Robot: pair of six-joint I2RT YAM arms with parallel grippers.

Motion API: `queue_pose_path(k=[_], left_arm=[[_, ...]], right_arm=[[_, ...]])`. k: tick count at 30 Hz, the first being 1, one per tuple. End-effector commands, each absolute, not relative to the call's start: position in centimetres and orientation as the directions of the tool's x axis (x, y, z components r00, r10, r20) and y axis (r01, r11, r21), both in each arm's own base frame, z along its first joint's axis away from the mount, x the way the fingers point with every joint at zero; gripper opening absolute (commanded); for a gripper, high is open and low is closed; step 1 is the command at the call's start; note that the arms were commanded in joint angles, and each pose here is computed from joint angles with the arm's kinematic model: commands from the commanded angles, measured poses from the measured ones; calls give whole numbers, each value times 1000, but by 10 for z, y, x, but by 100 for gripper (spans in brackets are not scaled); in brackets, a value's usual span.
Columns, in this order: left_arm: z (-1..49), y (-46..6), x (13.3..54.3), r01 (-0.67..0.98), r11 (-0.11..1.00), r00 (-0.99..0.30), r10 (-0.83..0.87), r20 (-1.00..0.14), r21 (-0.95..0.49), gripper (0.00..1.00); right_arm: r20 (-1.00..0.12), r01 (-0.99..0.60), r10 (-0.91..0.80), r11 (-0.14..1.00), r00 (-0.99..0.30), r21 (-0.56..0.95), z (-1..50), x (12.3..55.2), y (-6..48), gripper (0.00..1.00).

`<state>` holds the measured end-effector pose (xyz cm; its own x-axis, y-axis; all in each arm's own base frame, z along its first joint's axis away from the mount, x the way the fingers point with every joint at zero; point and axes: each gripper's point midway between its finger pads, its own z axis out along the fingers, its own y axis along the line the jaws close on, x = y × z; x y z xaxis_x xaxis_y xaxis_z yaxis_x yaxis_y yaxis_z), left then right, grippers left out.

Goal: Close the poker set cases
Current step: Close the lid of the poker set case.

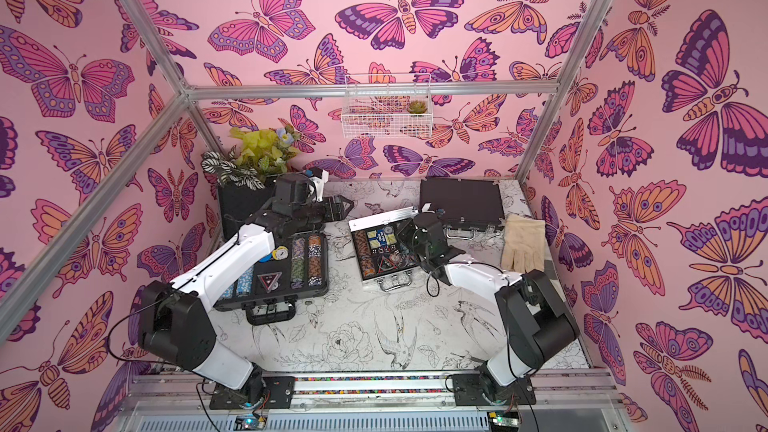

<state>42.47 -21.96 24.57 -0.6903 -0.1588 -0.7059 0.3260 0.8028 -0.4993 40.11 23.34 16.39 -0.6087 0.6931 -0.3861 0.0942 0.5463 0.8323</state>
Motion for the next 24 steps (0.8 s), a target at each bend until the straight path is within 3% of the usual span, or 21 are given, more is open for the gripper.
queue_pose_path(k=[1, 10, 24], left_arm=[[244, -221, 421, 331, 831, -680, -120, -724, -448, 77], [215, -266, 412, 394, 844, -703, 22, -711, -363, 77], [164, -305, 403, 406, 849, -757, 104, -645, -340, 76]], right_arm=[[-383, 104, 696, 548, -607, 830, 159, 391, 225, 32], [-379, 167, 643, 623, -666, 764, 106, 367, 212, 33], [-356, 189, 551, 703, -754, 686, 65, 326, 197, 34]])
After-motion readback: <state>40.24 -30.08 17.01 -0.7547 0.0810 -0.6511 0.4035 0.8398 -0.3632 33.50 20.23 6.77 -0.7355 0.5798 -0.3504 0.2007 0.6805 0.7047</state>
